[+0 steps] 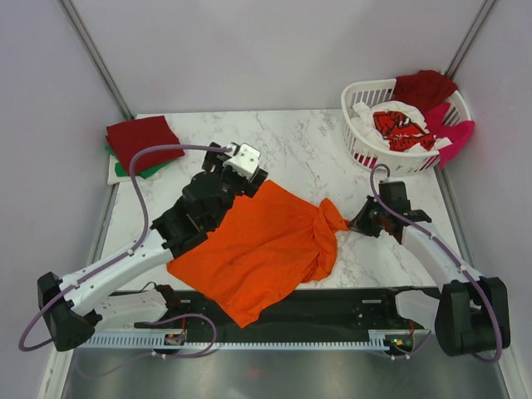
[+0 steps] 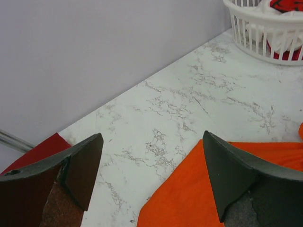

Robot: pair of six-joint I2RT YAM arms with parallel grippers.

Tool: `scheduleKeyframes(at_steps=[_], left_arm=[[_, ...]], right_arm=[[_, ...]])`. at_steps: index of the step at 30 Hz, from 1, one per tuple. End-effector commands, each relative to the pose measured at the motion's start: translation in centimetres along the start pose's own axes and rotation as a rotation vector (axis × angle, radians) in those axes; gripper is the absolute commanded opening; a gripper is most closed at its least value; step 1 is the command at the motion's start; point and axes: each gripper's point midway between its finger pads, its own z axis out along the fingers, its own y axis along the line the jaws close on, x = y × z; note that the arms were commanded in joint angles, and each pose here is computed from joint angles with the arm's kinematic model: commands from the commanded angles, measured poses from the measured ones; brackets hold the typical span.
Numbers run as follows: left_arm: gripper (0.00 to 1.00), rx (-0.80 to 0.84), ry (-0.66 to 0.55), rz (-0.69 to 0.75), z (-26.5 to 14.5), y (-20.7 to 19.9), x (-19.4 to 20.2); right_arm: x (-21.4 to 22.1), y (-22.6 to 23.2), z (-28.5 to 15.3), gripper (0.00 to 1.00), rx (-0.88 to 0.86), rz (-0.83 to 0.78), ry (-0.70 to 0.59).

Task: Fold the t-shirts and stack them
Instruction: Move the tshirt to the center of the board

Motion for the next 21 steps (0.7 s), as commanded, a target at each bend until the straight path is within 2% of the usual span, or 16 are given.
scheduleKeyframes(at_steps=[1,6,7,9,10,11,12,15,17,18,20,21], left_arm=[[0.94,0.017,0.07,-0.034,0.8,-0.8,0.1],[0.98,0.002,0.29,-0.059,2.5,-2.3,5.2],[0.98,0.062,0.355,-0.076,2.3,-3.2,6.8],[0.97,0.07,0.433,-0.239,3.5,-2.6,9.2],[0.96,0.151,0.455,-0.309,3.8,-3.8,9.9],[0.96,0.151,0.482,-0.379,4.3,-3.8,10.7],[0.95,0.166,0.538,-0.409,5.4,-3.7,12.7],[0.94,0.159,0.593,-0.398,7.9,-3.5,14.8],[0.92,0.173,0.673,-0.362,9.6,-4.3,18.2],[0.92,0.177,0.664,-0.372,10.9,-3.9,18.0],[0.91,0.201,0.747,-0.364,12.1,-4.7,21.5],[0.91,0.238,0.737,-0.384,13.1,-4.8,21.0]], right_arm=[[-4.0,3.8,-3.0,0.07,-0.138,-0.082,-0.194],[-4.4,4.1,-3.2,0.09,-0.138,-0.117,-0.194],[-4.5,4.2,-3.2,0.09,-0.138,-0.132,-0.191],[-4.5,4.1,-2.8,0.09,-0.132,-0.139,-0.177],[-4.3,4.1,-2.7,0.09,-0.134,-0.147,-0.17],[-4.3,4.1,-2.5,0.09,-0.135,-0.149,-0.165],[-4.1,4.0,-2.3,0.09,-0.137,-0.151,-0.155],[-3.3,3.9,-1.9,0.09,-0.157,-0.161,-0.128],[-2.6,3.9,-1.7,0.09,-0.177,-0.168,-0.107],[-2.4,3.9,-1.7,0.09,-0.181,-0.17,-0.1],[-1.9,3.9,-1.6,0.09,-0.195,-0.176,-0.083],[-1.9,4.0,-1.7,0.09,-0.2,-0.184,-0.083]])
